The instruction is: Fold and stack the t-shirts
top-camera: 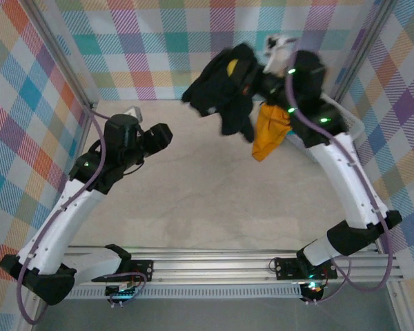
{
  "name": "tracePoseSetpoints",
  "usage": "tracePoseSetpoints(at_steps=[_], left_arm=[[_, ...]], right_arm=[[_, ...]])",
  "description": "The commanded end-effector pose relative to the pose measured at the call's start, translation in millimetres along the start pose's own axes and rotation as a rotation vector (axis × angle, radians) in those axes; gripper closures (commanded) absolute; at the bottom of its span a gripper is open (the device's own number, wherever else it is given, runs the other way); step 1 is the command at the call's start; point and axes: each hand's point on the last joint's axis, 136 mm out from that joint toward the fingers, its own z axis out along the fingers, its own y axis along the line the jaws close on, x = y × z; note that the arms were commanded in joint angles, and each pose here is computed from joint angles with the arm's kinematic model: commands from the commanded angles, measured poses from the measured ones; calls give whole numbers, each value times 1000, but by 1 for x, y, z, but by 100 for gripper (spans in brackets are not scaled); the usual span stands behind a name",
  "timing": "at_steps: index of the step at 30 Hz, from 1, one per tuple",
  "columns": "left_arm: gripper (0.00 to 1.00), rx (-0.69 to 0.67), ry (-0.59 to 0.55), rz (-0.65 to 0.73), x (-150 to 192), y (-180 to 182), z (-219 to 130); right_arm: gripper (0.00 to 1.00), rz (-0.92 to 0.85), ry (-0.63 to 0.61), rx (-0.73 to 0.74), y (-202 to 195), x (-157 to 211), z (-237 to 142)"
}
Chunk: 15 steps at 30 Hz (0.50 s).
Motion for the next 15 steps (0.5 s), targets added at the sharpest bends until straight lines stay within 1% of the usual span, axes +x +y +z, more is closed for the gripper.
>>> tracePoseSetpoints(at_steps=[1,3,5,6,7,8,9,11,12,13,15], left_arm=[[30,-112,-54,-4,-1,27,-14],[29,-156,-36,4,7,40,-14],[28,-208,-1,14,19,53,-11],[28,-239,21,16,26,62,-9],[27,-257,42,17,33,67,-6],[27,-264,67,15,41,72,-3],[26,-265,97,11,50,74,2],[26,-248,173,-6,71,76,14],[26,-235,224,-16,84,76,24],[26,-221,270,-22,97,76,31],[26,-234,361,-25,124,83,48]], right_arm=[[100,72,231,94,-41,109,56],[100,90,416,126,-57,195,78],[100,126,596,169,-73,269,86],[94,155,691,200,-81,303,86],[85,179,765,208,-83,326,85],[70,197,827,208,-83,343,81],[54,193,854,212,-82,351,77],[35,154,817,242,-86,345,68],[30,140,780,267,-92,337,63],[27,136,745,295,-101,329,58],[27,179,675,383,-131,310,44]])
